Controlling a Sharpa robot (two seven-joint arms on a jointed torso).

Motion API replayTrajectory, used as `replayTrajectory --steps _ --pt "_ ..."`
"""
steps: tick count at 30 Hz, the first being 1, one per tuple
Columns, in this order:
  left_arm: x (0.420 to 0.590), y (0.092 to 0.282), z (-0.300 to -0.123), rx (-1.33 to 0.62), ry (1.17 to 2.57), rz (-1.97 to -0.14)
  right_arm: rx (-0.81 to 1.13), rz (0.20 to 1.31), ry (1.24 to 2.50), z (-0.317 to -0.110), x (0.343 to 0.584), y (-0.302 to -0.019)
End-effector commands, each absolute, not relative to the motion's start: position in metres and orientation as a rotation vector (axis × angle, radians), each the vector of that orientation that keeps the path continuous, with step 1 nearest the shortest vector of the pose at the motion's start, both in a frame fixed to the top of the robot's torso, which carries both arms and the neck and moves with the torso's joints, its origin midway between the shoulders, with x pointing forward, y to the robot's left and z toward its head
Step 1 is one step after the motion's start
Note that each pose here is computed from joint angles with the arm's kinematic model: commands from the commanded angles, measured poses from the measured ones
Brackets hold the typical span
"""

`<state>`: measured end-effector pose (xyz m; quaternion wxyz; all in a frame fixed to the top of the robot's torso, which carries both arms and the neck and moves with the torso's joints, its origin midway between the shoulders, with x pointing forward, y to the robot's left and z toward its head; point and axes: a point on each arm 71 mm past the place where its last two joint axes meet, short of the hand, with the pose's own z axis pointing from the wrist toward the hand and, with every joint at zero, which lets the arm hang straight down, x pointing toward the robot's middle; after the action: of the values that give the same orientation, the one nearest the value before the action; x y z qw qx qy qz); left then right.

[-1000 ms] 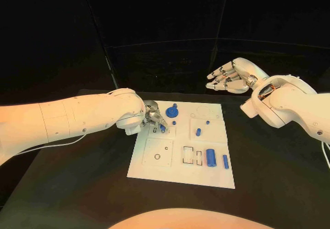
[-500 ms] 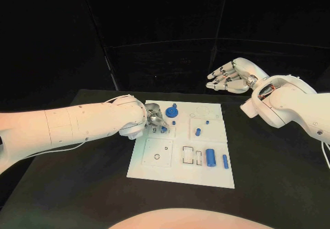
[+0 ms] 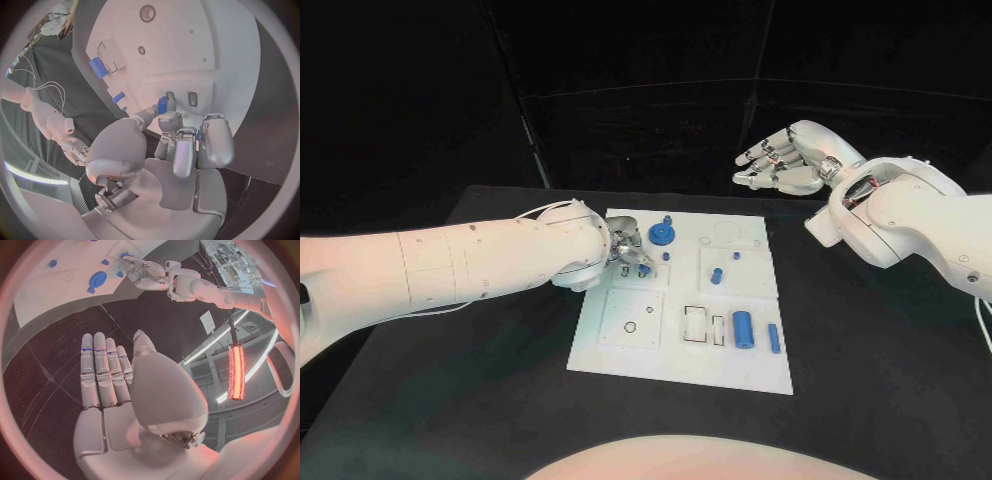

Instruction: Assemble the parts on the task board

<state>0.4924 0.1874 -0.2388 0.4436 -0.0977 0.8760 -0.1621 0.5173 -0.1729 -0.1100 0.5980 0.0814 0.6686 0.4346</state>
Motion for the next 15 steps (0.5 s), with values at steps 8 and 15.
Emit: replayTrajectory --steps 8,15 --pt "0.4912 0.1890 -0.2399 -0.212 2.194 -0.364 0.200 1.050 1.570 -0.1100 0.5171 -0.1714" --pt "0.4913 0.1903 -0.2409 -0.207 2.206 -0.355 0.204 1.058 1.578 -0.1105 0.5170 -0.1713"
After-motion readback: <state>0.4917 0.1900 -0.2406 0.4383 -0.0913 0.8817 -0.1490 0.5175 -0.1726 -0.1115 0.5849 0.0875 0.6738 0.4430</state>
